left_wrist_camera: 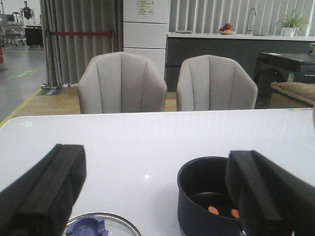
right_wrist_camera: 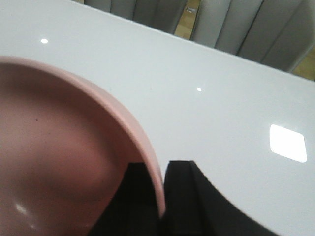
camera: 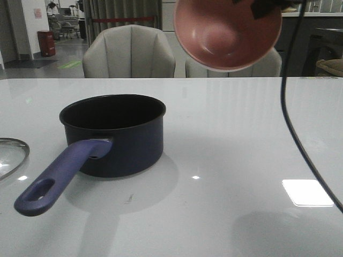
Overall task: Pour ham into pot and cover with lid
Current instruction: 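Carry the empty bowl back and set it down, release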
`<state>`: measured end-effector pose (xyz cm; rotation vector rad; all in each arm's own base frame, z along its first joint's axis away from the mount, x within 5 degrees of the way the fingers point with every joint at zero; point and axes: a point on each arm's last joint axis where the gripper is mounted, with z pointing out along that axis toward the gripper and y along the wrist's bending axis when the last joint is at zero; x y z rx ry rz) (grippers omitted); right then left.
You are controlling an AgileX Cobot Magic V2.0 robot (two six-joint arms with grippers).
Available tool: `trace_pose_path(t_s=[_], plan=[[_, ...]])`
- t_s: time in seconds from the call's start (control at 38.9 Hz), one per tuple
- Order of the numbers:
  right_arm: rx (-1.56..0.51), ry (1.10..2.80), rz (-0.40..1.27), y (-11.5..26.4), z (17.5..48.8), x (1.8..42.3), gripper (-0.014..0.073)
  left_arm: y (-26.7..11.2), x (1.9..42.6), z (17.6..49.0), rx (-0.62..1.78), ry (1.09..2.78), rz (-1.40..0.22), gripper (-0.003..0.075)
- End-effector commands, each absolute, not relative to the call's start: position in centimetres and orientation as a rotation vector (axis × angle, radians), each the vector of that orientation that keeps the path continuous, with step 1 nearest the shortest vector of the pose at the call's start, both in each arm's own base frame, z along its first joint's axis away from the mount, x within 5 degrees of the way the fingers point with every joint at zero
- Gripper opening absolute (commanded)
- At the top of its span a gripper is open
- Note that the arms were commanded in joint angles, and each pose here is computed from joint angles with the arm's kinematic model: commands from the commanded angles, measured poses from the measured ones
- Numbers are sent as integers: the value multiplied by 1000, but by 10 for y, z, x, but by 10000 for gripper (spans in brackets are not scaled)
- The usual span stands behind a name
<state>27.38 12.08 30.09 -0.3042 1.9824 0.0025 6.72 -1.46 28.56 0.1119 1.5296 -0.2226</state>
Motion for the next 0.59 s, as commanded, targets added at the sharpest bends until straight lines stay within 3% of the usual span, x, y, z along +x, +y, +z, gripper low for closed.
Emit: trace_pose_path(t_s=[0.0, 0.28, 0.56], plan=[[-271, 1931, 71, 108, 314, 274, 130, -15, 66, 301, 104, 1431, -238, 617], [-89, 2015, 169, 68, 285, 279, 130, -15, 66, 301, 104, 1431, -238, 617], [33, 2122, 250, 54, 249, 273, 130, -15, 66, 301, 104, 1431, -238, 617]])
